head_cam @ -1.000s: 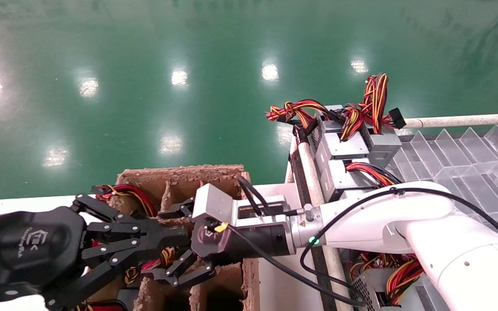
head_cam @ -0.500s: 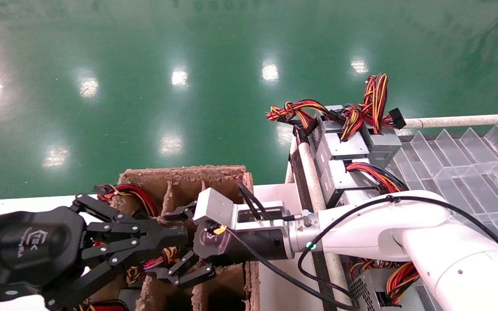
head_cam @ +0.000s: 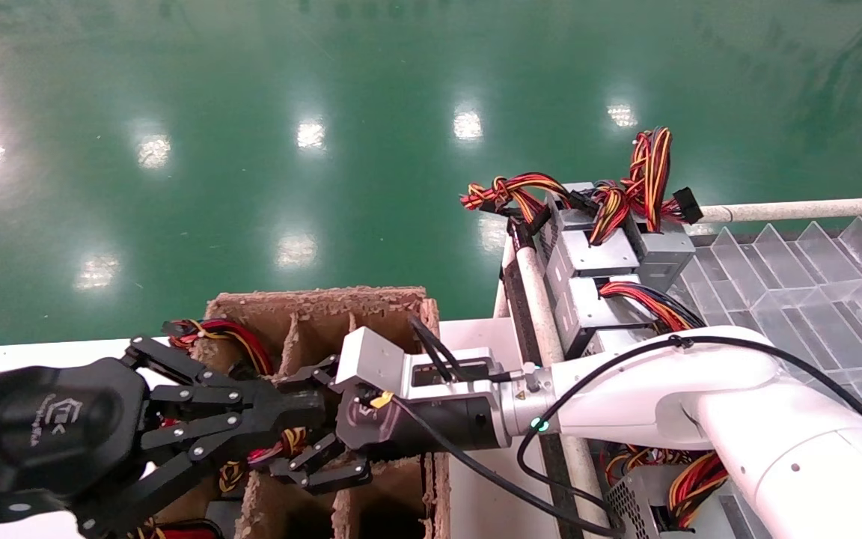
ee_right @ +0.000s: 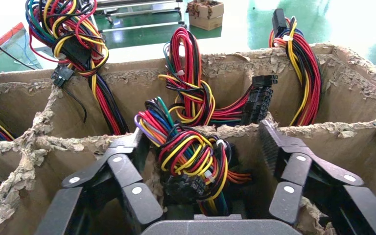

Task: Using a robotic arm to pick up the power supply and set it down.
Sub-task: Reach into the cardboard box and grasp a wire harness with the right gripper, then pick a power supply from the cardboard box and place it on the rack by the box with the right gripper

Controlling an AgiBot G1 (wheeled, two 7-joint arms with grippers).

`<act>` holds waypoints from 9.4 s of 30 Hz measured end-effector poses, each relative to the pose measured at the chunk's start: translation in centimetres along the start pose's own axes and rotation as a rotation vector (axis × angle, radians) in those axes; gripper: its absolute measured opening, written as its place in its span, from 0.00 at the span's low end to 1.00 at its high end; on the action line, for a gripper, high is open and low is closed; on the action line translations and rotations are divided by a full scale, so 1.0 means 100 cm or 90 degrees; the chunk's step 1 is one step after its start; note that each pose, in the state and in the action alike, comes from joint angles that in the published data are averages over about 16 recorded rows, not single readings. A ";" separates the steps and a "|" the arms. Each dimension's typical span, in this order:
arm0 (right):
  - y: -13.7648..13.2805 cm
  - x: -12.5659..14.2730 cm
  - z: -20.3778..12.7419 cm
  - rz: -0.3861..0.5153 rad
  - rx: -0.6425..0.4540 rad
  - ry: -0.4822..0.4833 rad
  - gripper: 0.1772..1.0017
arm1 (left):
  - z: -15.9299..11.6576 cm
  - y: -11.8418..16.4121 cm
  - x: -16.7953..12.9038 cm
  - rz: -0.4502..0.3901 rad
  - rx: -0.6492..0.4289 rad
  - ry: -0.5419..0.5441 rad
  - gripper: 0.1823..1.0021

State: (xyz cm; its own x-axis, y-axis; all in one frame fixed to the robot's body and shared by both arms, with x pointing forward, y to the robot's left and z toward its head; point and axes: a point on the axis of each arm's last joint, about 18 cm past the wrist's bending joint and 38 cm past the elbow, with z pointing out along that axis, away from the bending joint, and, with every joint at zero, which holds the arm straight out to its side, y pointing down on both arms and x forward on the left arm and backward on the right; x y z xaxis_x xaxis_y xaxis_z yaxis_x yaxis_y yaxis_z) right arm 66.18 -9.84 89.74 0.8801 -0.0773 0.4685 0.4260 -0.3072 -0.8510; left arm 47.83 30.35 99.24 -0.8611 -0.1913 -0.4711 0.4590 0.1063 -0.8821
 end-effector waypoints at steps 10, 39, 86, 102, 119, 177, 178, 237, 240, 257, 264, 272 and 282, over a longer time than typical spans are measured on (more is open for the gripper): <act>-0.004 0.002 0.001 -0.001 0.004 0.003 0.65 | 0.000 0.000 0.000 0.000 0.000 0.000 0.01; -0.050 0.016 -0.021 0.002 0.094 0.002 0.18 | 0.000 0.000 0.000 0.000 0.000 0.000 0.01; -0.225 0.079 -0.376 -0.302 -0.037 0.392 0.12 | 0.000 0.000 0.000 0.000 0.000 0.000 0.01; -0.154 0.009 -0.470 -0.189 -0.093 0.454 0.12 | 0.000 0.000 0.000 0.000 0.000 0.000 0.01; -0.139 -0.033 -0.438 -0.142 -0.110 0.389 0.11 | 0.000 0.000 0.000 0.000 0.000 0.000 0.01; -0.123 0.030 -0.376 -0.171 -0.087 0.343 0.11 | 0.000 0.000 0.000 0.000 0.000 0.000 0.01; -0.122 0.031 -0.376 -0.172 -0.085 0.345 0.11 | 0.000 0.000 0.000 0.000 0.000 0.000 0.01; -0.072 0.011 -0.462 -0.177 -0.061 0.511 0.11 | 0.000 0.000 0.000 0.000 0.000 0.000 0.01; -0.070 0.006 -0.471 -0.173 -0.068 0.522 0.11 | 0.000 0.000 0.000 0.000 0.000 0.000 0.01; -0.051 -0.003 -0.511 -0.139 -0.116 0.617 0.10 | 0.000 0.000 0.000 0.000 0.000 0.000 0.01; -0.044 0.007 -0.499 -0.131 -0.119 0.607 0.10 | 0.000 0.000 0.000 0.000 0.000 0.000 0.01; -0.043 0.010 -0.478 -0.135 -0.111 0.560 0.10 | 0.000 0.000 0.000 0.000 0.000 0.000 0.01; -0.056 0.003 -0.482 -0.160 -0.117 0.539 0.10 | 0.000 0.000 0.000 0.000 0.000 0.000 0.01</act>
State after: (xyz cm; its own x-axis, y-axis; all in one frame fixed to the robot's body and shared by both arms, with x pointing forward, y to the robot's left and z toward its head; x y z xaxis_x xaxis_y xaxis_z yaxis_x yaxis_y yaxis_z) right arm 53.98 -53.85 106.12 0.2854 -0.6379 0.7153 0.4803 -0.5507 -0.6827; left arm 47.83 30.35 99.24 -0.8611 -0.1913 -0.4711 0.4590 0.1063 -0.8821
